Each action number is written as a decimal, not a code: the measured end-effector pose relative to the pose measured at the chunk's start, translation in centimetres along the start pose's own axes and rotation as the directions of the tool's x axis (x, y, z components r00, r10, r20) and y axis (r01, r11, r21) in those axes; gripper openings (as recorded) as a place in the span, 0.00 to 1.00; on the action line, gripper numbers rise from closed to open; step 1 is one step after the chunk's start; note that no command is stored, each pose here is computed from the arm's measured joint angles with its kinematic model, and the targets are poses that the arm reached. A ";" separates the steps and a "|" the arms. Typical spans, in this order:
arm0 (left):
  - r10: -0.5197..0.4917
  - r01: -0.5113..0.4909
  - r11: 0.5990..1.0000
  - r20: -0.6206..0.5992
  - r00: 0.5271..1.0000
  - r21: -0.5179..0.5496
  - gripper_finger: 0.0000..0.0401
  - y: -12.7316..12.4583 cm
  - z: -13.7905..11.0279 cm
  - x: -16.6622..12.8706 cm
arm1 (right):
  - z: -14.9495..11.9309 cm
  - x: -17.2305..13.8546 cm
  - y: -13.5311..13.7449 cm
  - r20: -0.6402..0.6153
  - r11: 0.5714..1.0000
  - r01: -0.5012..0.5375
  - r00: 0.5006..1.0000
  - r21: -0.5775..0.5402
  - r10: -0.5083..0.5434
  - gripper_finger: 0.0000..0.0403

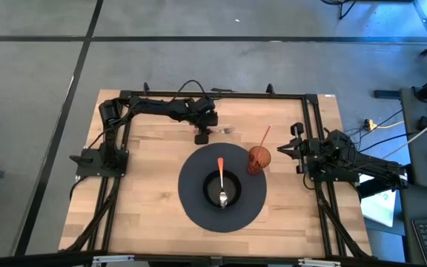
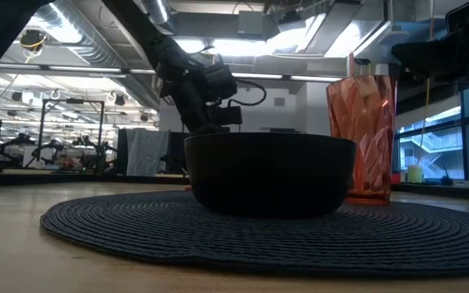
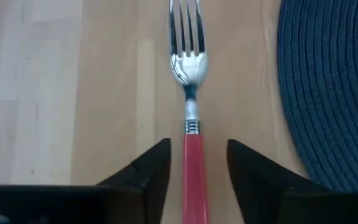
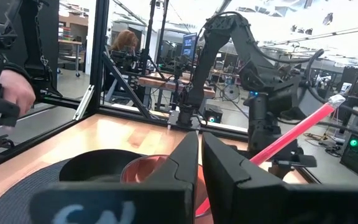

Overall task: Pick & Place Utensil
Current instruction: Put the red fork into the black bowl on the blue mat

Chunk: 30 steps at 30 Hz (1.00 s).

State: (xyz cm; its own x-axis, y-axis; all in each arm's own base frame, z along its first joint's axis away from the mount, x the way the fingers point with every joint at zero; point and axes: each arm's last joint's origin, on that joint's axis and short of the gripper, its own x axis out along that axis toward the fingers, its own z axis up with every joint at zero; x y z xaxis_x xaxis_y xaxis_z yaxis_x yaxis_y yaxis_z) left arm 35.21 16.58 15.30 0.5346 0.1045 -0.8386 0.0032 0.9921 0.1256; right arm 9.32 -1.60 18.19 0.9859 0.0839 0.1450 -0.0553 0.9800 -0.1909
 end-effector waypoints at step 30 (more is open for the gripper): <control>-0.021 0.011 0.996 -0.119 0.993 -0.085 0.32 1.1 0.4 3.9 | 0.1 0.0 0.0 0.013 1.000 0.002 1.000 0.021 -0.002 0.06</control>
State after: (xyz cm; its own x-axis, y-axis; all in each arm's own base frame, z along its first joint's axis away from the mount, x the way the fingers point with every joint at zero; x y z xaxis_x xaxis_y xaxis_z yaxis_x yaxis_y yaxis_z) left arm 37.62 18.06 12.37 0.4301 0.0910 -0.8982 -0.0626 0.9955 0.0708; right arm 9.30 -1.60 18.32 0.9838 0.0845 0.1583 -0.0571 0.9837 -0.1703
